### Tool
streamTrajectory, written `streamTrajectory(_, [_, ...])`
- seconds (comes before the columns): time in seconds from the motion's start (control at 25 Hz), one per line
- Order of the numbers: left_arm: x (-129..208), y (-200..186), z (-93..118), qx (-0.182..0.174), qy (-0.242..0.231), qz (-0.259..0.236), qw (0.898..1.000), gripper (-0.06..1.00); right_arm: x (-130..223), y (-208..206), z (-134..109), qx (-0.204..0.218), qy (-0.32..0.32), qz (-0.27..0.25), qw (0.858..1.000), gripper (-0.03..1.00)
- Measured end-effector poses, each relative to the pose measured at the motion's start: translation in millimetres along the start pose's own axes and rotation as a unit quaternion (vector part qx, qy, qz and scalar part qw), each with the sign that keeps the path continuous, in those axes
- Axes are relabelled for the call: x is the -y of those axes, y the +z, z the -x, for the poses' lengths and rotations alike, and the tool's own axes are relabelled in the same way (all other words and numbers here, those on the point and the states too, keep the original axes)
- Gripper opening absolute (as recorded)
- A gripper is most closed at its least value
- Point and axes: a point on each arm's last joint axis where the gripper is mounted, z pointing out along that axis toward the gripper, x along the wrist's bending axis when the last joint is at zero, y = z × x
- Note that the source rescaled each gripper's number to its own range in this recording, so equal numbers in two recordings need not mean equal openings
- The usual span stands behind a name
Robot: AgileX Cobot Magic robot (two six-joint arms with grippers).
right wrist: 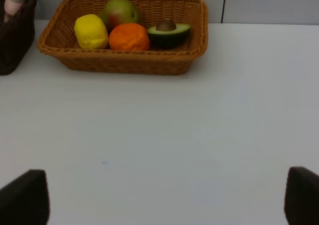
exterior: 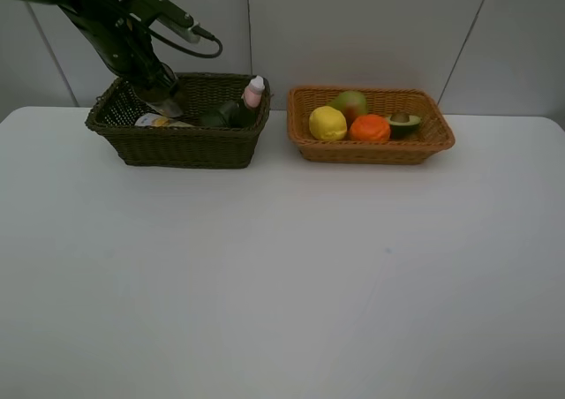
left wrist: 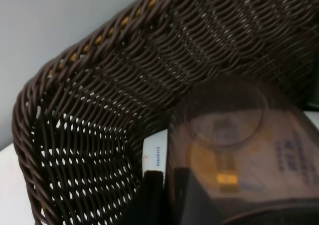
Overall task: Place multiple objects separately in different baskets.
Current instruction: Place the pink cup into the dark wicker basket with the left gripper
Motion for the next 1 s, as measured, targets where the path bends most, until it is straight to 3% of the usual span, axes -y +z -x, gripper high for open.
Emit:
streamTrajectory(0.44, [5.2, 9.4, -8.5, -0.003, -0.011, 0.001, 1.000, 0.00, 0.0, 0.0, 0.0, 0.000, 0.000, 0.000, 1.000, 1.00])
streamTrajectory(0.76, [4.9, 9.4, -8.0, 0.000, -0.047, 0.002, 0.999, 0.00, 0.0, 0.0, 0.0, 0.000, 0.000, 0.000, 1.000, 1.00])
streamTrajectory(0.84, [4.9, 9.4, -8.0, 0.000, -0.048, 0.003, 0.999, 0.07, 0.0, 0.0, 0.0, 0.000, 0.000, 0.000, 1.000, 1.00])
streamTrajectory(0.92, [4.8, 9.4, -8.0, 0.000, -0.043, 0.003, 0.999, 0.24, 0.0, 0.0, 0.0, 0.000, 0.000, 0.000, 1.000, 1.00])
streamTrajectory(1.0, [4.4, 9.4, -8.0, -0.001, -0.034, 0.005, 0.999, 0.48, 0.0, 0.0, 0.0, 0.000, 0.000, 0.000, 1.000, 1.00])
